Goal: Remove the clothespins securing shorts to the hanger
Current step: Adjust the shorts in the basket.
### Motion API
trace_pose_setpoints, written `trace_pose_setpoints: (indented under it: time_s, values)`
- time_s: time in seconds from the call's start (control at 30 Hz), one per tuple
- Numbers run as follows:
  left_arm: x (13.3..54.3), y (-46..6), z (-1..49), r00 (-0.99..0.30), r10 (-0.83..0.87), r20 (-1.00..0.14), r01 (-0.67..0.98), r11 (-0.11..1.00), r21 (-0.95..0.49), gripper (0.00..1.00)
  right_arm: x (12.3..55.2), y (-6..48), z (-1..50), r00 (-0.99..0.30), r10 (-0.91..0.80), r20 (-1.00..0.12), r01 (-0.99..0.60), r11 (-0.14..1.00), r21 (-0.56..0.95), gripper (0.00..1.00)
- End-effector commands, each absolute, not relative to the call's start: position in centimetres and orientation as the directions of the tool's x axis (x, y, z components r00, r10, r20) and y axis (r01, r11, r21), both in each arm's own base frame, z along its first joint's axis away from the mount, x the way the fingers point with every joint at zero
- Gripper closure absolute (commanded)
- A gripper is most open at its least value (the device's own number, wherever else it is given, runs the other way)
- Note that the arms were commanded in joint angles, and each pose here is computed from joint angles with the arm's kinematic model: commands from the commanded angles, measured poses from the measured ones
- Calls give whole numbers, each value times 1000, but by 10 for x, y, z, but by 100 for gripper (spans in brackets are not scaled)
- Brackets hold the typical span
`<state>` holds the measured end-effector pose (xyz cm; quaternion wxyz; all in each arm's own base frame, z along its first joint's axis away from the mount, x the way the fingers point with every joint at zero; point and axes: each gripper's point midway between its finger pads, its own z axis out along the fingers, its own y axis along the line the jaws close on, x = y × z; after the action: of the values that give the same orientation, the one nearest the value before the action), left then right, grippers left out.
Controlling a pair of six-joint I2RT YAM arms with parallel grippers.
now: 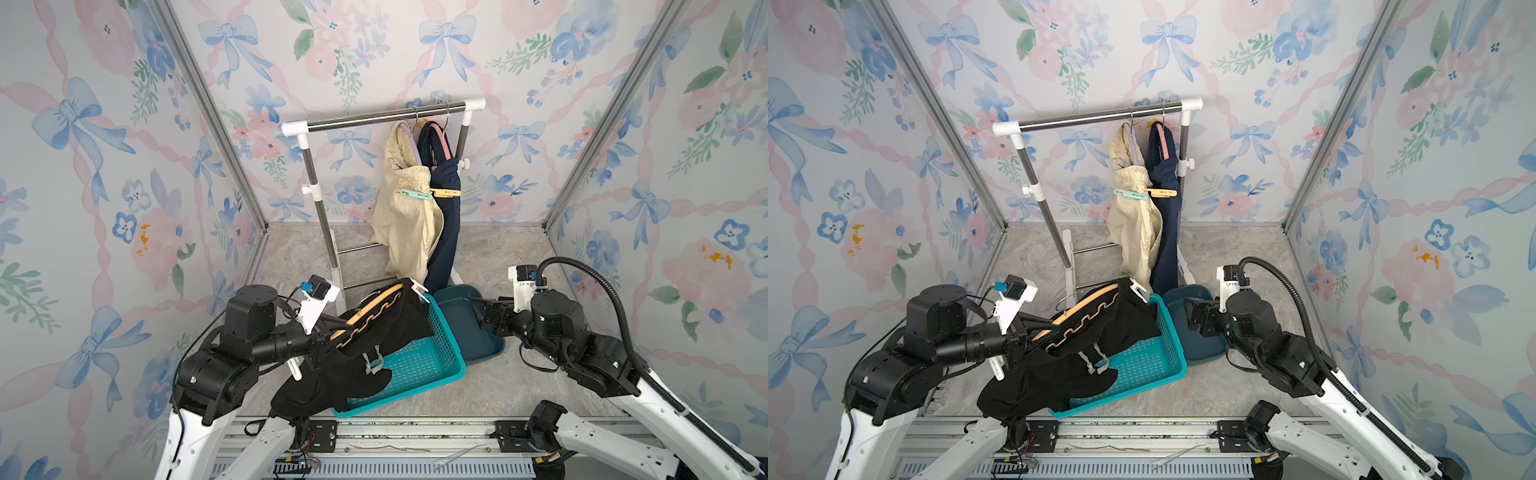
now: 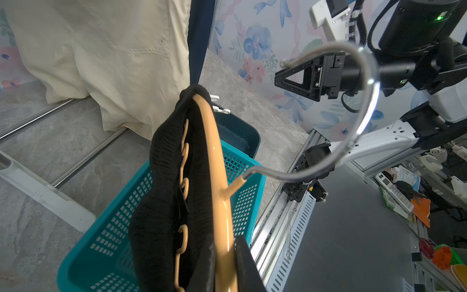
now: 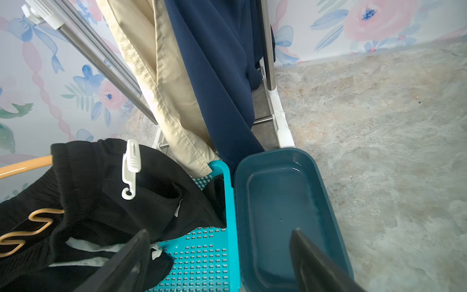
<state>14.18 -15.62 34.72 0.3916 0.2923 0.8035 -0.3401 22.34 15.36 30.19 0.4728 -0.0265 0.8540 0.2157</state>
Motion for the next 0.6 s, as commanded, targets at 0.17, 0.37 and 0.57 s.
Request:
trace_pose_setpoints:
  time_s: [0.17, 0.37, 0.57]
  values:
    - [177, -178, 377, -353, 204, -913, 827, 525, -202, 100, 224, 135, 289, -541, 122, -832, -224, 933, 283, 16]
    - [191, -205, 374, -327, 217, -920, 863, 465, -197, 100, 212, 135, 295, -490, 104, -865, -321, 901, 290, 15]
    - [192, -226, 362, -362, 254, -897, 876, 423, -233, 100, 207, 140, 295, -480, 31, -877, -389, 888, 244, 19]
